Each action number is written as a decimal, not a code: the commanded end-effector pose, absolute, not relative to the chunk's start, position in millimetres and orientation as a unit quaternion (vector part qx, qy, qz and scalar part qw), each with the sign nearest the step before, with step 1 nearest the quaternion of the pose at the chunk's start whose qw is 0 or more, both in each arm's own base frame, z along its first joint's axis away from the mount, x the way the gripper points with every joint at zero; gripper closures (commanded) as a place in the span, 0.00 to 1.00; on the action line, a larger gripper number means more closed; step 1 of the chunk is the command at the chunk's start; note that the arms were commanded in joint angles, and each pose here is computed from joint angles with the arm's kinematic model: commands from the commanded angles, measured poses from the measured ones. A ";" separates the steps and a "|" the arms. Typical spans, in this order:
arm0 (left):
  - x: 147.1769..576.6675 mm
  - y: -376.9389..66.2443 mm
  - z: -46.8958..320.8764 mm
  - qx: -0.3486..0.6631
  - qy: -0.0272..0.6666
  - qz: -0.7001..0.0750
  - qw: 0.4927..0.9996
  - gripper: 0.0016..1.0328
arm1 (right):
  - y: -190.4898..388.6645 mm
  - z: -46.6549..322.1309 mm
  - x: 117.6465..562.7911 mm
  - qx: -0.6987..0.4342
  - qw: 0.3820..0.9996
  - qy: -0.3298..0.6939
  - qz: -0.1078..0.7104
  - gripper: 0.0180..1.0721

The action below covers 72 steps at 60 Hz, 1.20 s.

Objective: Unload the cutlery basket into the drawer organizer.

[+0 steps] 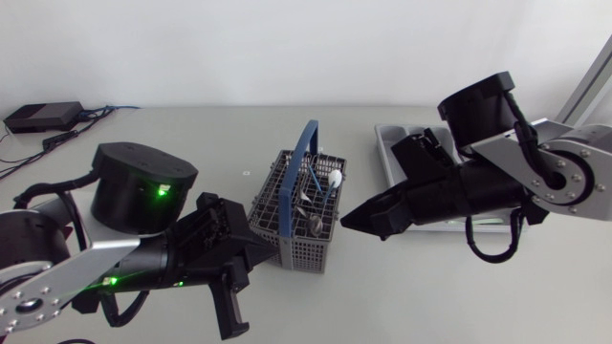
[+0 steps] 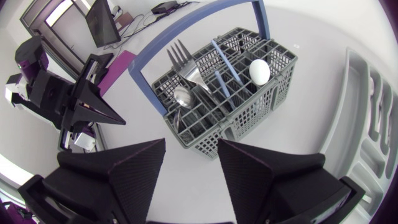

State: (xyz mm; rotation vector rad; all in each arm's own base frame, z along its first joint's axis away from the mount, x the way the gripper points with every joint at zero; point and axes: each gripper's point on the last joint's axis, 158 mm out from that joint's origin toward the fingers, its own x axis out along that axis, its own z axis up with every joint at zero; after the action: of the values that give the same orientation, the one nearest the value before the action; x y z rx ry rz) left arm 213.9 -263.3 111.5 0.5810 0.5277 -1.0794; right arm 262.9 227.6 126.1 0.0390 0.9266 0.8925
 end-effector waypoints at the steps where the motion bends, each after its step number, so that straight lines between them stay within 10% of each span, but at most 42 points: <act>1: 205.2 -259.6 103.9 0.261 0.257 -0.504 0.782 0.85 | 236.5 131.7 269.2 0.026 0.797 0.432 0.421 0.43; 72: 204.1 -258.1 102.6 0.263 0.255 -0.503 0.783 0.85 | 282.3 102.7 269.1 -0.003 0.756 0.475 0.451 0.94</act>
State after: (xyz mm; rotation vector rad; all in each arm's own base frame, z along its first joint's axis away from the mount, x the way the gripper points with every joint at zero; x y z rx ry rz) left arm 210.8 -260.0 107.9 0.5820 0.5321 -1.0791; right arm 265.6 277.7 97.1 -0.0184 1.0456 0.9853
